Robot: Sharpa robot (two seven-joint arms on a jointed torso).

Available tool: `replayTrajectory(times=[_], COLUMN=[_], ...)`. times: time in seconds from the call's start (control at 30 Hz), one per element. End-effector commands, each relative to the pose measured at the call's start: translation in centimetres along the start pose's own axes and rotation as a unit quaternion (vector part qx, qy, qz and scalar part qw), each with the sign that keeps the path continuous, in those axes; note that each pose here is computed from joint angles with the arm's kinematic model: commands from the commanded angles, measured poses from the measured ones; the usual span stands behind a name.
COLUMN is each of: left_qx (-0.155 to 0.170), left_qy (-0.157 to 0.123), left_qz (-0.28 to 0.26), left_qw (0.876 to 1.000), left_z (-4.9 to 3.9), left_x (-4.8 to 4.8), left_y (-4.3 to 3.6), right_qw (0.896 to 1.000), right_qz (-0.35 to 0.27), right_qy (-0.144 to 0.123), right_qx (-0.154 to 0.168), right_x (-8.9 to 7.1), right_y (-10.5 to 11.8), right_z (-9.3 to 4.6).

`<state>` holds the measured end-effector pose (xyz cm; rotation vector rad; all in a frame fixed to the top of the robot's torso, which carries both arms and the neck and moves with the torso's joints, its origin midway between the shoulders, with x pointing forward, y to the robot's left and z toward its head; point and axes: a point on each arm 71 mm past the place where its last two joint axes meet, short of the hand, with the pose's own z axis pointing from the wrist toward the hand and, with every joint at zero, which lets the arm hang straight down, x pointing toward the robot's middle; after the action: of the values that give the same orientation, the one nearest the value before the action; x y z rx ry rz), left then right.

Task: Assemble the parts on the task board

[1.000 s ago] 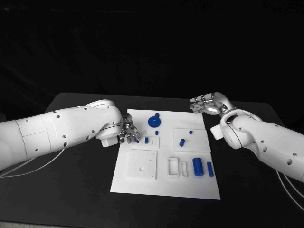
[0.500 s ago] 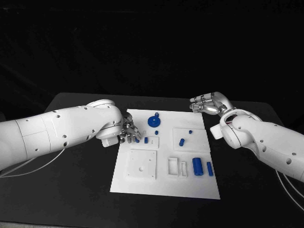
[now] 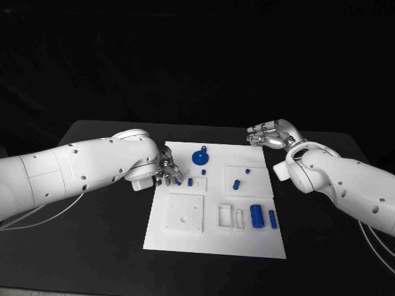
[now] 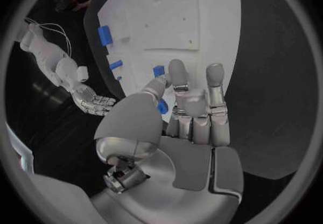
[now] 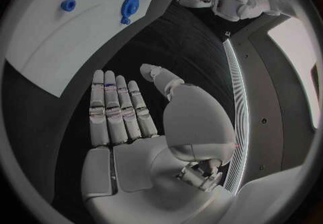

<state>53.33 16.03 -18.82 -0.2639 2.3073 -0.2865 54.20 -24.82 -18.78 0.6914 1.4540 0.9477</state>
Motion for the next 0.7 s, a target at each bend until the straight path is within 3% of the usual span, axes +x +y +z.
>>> replayTrajectory(times=[0.03,0.7], left_qx=[0.002,-0.004], left_qy=[0.012,0.011], left_qz=[0.016,0.021], left_qw=[1.000,1.000], left_z=[0.16,0.11], left_x=[0.77,0.75], left_y=[-0.08,0.17], right_qw=[1.000,1.000], right_qz=[0.000,0.000], right_qy=[0.007,0.007], right_qx=[-0.004,-0.004], right_x=[0.13,0.13], right_y=[0.06,0.03], right_z=[-0.01,-0.01])
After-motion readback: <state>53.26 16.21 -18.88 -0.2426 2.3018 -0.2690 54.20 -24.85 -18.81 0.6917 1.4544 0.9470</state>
